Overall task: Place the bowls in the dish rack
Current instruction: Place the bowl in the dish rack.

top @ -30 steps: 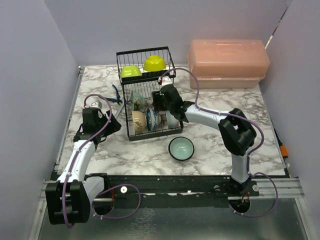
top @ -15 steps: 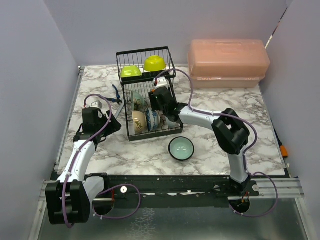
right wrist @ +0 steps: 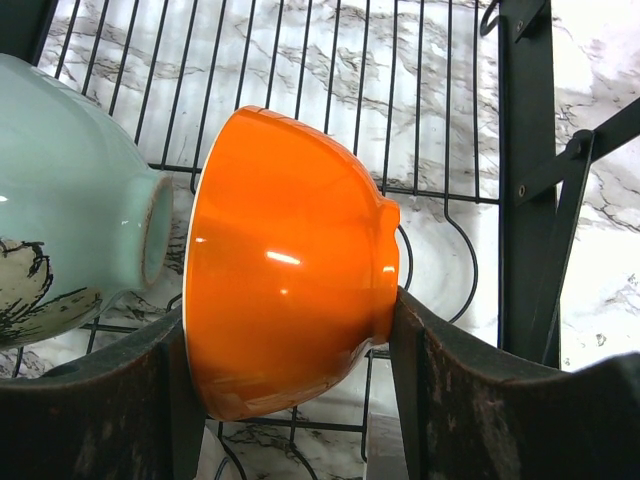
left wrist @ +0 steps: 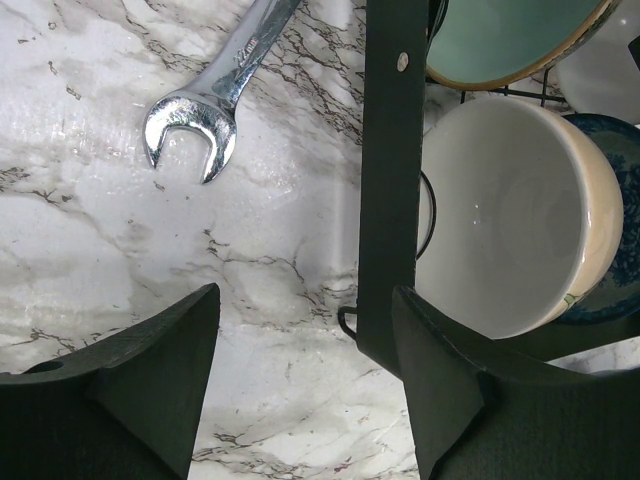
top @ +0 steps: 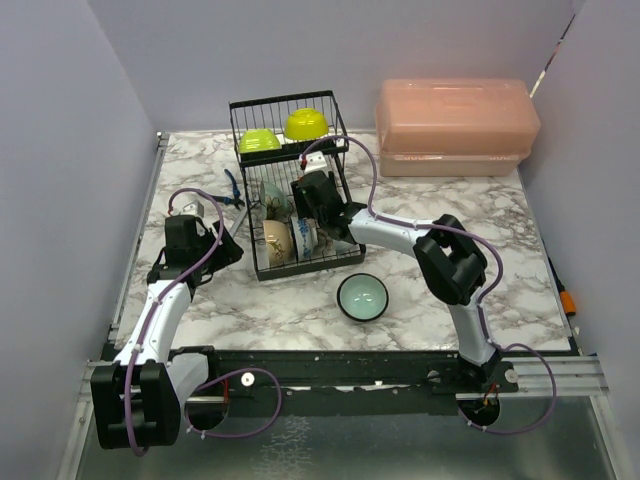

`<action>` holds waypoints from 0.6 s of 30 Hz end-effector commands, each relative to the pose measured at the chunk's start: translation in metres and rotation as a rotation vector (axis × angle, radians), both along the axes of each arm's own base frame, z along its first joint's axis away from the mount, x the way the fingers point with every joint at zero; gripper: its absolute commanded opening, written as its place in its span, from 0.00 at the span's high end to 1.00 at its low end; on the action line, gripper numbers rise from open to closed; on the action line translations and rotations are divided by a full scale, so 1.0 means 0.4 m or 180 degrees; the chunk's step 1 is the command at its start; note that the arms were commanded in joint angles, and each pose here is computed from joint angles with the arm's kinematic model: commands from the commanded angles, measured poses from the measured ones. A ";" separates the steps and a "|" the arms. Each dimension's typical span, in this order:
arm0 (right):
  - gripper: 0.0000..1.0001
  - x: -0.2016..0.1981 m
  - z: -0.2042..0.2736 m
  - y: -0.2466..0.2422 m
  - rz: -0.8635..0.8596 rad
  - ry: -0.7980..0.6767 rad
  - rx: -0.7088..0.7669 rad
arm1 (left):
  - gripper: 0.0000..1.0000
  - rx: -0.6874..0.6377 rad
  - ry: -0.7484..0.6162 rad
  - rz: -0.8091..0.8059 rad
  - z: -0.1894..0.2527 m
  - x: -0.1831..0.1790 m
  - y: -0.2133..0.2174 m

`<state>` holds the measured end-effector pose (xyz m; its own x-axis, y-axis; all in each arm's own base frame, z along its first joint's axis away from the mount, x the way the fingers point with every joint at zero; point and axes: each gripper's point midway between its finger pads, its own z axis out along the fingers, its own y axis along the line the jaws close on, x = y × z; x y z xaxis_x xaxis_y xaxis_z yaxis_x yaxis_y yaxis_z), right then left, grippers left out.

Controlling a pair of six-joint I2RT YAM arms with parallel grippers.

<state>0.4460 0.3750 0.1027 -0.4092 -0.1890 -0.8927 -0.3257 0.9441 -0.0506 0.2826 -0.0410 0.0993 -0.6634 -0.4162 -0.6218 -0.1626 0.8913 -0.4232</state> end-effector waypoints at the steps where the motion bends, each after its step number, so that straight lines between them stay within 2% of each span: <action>1: 1.00 -0.090 -0.142 0.016 0.0378 0.0621 -0.0147 | 0.30 -0.0047 -0.0054 -0.0045 0.009 0.007 -0.012; 4: 0.98 -0.117 -0.157 0.027 0.0488 0.0772 -0.0052 | 0.30 -0.0049 -0.0053 -0.0047 0.009 0.007 -0.013; 9: 0.87 -0.159 -0.182 0.041 0.0629 0.0982 0.0095 | 0.30 -0.0044 -0.0055 -0.0045 0.009 0.006 -0.013; 13: 0.70 -0.188 -0.187 0.052 0.0712 0.1112 0.0231 | 0.30 -0.0040 -0.0049 -0.0039 0.007 0.006 -0.013; 18: 0.58 -0.205 -0.191 0.059 0.0802 0.1189 0.0274 | 0.30 -0.0040 -0.0053 -0.0042 0.008 0.006 -0.014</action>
